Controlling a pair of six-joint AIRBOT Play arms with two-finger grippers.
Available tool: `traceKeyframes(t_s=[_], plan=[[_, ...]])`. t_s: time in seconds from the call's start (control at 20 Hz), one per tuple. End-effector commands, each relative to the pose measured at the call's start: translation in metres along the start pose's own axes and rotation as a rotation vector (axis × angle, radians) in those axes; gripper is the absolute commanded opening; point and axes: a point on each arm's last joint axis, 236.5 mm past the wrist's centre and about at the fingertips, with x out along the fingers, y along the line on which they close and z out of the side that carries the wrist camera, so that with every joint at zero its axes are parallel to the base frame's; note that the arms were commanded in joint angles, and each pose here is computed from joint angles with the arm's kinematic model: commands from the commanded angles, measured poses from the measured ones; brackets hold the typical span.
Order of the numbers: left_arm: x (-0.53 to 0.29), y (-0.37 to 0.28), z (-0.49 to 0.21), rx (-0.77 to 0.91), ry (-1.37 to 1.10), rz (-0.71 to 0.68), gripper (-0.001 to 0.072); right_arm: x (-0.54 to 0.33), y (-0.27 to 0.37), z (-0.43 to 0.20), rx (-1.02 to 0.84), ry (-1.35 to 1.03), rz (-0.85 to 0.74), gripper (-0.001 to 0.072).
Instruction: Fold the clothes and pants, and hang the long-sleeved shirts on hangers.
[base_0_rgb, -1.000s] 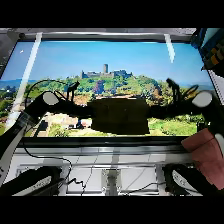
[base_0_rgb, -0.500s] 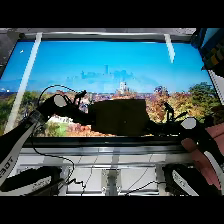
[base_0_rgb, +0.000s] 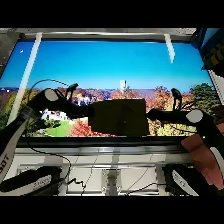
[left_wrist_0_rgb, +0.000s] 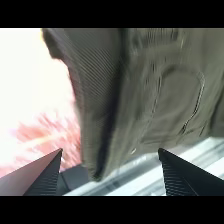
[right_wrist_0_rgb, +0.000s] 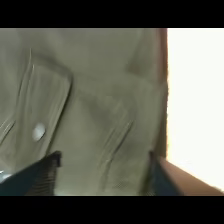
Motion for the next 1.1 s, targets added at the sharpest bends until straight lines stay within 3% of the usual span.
traceKeyframes(t_s=[0.0,0.05,0.15,0.2,0.3,0.45,0.5,0.55,0.6,0.65,0.8,1.05], plan=[[-0.063,0.015,0.04,-0.03,-0.169,0.014,0.0671,-0.049,-0.04,0.071,-0.202,-0.173,-0.249,0.0373],[-0.086,0.021,0.051,-0.043,-0.236,0.023,0.0551,-0.066,-0.055,0.091,-0.209,-0.228,-0.31,0.0286],[-0.135,0.041,0.068,-0.086,-0.372,0.053,0.0142,-0.087,-0.09,0.112,-0.133,-0.272,-0.375,0.0287],[-0.155,0.051,0.071,-0.11,-0.425,0.068,0.0094,-0.089,-0.109,0.114,-0.076,-0.261,-0.39,0.0286],[-0.188,0.07,0.07,-0.156,-0.51,0.099,0.0094,-0.071,-0.121,0.099,-0.005,-0.153,-0.304,0.0233],[-0.213,0.084,0.066,-0.195,-0.574,0.126,0.0094,-0.024,-0.059,0.066,-0.026,0.049,0.098,0.0187],[-0.215,0.086,0.066,-0.198,-0.579,0.129,0.0094,-0.016,-0.031,0.053,-0.036,0.122,0.263,0.0189],[-0.215,0.086,0.066,-0.198,-0.579,0.129,0.0094,-0.01,-0.016,0.045,-0.038,0.167,0.371,0.026],[-0.214,0.085,0.066,-0.197,-0.577,0.128,0.0094,-0.001,-0.018,0.043,-0.038,0.186,0.396,0.0408],[-0.213,0.084,0.066,-0.194,-0.575,0.127,0.0094,0.011,-0.03,0.041,-0.017,0.199,0.369,0.0486],[-0.213,0.085,0.066,-0.194,-0.574,0.132,0.0094,0.041,-0.06,0.043,0.091,0.208,0.288,0.061],[-0.213,0.086,0.065,-0.193,-0.573,0.137,0.0094,0.073,-0.061,0.011,0.04,0.342,0.267,0.0621]])
